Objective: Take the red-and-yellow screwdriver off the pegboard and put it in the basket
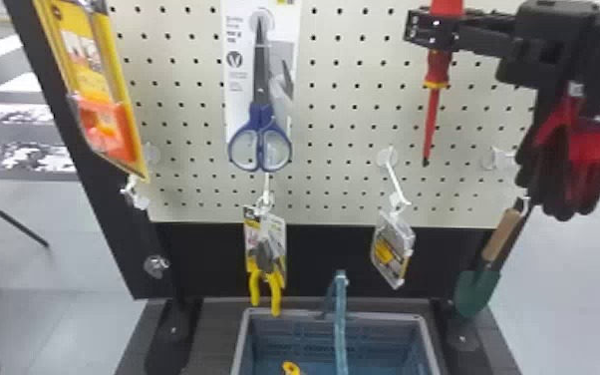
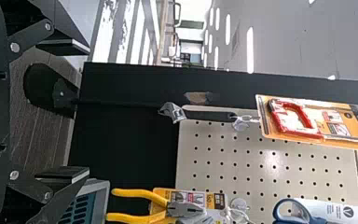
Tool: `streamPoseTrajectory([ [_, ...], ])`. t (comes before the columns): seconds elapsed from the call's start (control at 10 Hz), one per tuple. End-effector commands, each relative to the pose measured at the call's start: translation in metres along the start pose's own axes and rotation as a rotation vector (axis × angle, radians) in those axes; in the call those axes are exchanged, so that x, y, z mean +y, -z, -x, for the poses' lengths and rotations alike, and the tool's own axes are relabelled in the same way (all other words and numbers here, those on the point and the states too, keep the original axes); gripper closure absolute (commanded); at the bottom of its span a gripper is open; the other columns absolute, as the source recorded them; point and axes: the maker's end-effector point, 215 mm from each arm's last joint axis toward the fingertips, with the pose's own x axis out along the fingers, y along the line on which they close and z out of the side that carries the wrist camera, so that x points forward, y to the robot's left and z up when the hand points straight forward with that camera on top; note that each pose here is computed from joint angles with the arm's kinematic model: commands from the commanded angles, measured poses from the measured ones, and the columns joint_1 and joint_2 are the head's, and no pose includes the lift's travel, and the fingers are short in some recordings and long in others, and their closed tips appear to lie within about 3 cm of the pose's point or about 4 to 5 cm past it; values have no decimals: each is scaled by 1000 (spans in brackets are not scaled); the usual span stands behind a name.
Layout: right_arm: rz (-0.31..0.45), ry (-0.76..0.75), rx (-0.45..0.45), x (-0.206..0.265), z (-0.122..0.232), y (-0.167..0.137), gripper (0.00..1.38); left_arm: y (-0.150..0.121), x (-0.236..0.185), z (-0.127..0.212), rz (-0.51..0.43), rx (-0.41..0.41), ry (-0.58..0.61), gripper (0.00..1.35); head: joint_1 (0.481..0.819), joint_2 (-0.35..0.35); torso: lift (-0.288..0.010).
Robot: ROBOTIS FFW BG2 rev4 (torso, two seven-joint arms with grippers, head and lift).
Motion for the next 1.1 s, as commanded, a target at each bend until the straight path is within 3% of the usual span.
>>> streamPoseTrajectory([
  [0.0,9,2,-6,1,2,-4,1027,0,0,0,-1,1,1,364,549,0,-100],
  [0.3,67,39,-40,4,18,-26,1027,0,0,0,0,0,2,364,549,0,-100],
  [0.7,44,103,-102,22,50,-21,1027,1,-2,1,0,5,4,364,549,0,-100],
  [0.8,29,110,-117,29,54,-16,1027,1,-3,1,1,5,5,364,549,0,-100],
  [1.0,-86,141,-185,32,65,-1,1027,1,-3,1,2,6,6,364,549,0,-100],
])
